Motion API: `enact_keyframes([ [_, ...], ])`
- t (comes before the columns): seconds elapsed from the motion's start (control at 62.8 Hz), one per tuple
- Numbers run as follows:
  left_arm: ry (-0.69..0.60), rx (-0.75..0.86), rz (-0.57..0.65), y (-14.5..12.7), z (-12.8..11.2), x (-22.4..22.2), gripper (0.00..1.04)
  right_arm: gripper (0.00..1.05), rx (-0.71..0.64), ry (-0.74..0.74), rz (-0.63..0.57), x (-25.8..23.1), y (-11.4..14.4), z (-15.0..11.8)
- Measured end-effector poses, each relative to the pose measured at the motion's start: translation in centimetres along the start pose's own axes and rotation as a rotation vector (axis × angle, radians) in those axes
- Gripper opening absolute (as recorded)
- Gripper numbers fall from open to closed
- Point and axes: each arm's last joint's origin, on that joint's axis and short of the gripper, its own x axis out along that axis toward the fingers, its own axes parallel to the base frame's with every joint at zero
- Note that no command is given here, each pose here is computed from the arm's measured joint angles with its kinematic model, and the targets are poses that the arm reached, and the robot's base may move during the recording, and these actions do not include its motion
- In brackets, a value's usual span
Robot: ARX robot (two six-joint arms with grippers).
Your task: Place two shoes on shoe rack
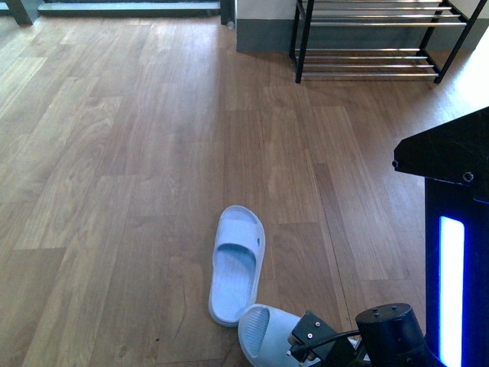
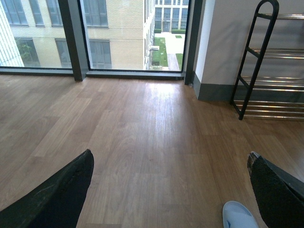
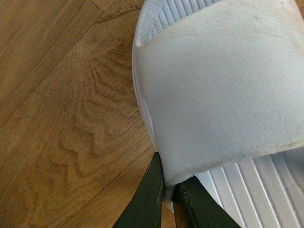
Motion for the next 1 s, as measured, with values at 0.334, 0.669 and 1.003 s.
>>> enact_keyframes([
  [0.334,0.0,0.0,0.0,0.0,0.0,0.0,0.95,0.02,0.183,-0.133,-0.156,-5.4,-3.3,2.3],
  [0.669,0.0,0.0,0.0,0.0,0.0,0.0,0.95,0.02,0.473,-0.29,-0.454,-17.9,-8.1,4.7],
  [1.003,0.0,0.0,0.0,0.0,0.0,0.0,0.95,0.02,0.534,-0.506,-0.631,-29.8,-7.9,7.6],
])
